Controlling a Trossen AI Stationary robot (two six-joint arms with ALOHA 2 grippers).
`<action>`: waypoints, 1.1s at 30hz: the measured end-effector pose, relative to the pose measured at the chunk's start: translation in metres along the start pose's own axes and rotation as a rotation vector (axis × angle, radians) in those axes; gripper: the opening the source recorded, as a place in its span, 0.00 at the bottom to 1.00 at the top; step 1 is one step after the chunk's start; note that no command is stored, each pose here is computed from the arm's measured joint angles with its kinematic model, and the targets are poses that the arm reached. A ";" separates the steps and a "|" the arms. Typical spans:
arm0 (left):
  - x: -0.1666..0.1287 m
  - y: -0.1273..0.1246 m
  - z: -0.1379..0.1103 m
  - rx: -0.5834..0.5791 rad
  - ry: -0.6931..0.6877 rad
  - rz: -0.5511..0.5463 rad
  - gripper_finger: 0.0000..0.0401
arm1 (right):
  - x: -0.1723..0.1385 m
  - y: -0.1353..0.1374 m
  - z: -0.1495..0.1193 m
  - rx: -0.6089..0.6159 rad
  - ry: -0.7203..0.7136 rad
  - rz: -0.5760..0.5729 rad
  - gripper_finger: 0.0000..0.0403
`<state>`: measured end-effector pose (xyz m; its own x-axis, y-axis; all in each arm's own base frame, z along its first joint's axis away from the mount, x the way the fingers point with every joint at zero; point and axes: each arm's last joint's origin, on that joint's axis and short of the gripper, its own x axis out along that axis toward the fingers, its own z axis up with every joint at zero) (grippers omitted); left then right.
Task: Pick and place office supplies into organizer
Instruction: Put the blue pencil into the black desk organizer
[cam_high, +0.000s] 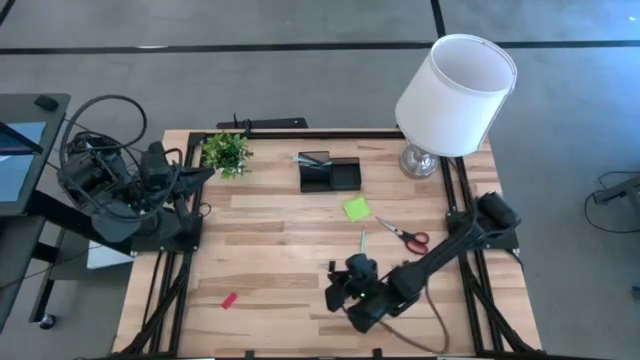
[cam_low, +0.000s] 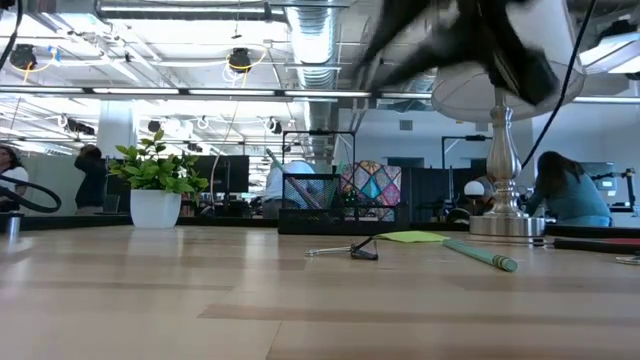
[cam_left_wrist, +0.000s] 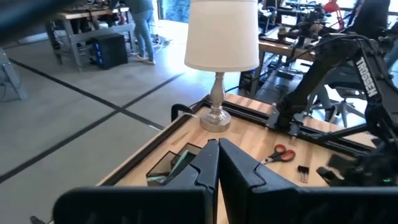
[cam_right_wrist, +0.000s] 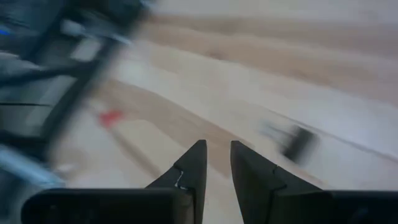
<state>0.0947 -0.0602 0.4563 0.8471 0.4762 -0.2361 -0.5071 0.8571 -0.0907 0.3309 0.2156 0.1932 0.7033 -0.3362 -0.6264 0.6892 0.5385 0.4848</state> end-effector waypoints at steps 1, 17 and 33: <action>0.000 0.000 0.000 0.000 0.008 -0.005 0.00 | 0.003 -0.004 -0.002 0.016 0.037 -0.051 0.16; 0.001 0.002 -0.003 0.039 0.045 -0.010 0.00 | -0.027 0.011 -0.016 0.061 0.271 -0.395 0.02; 0.002 -0.003 -0.006 0.026 0.104 -0.054 0.00 | 0.022 0.028 -0.015 -0.247 0.489 -0.159 0.09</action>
<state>0.0968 -0.0628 0.4507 0.8512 0.4075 -0.3309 -0.4559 0.8863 -0.0814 0.3633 0.2350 0.1838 0.3910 -0.0623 -0.9183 0.6777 0.6946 0.2414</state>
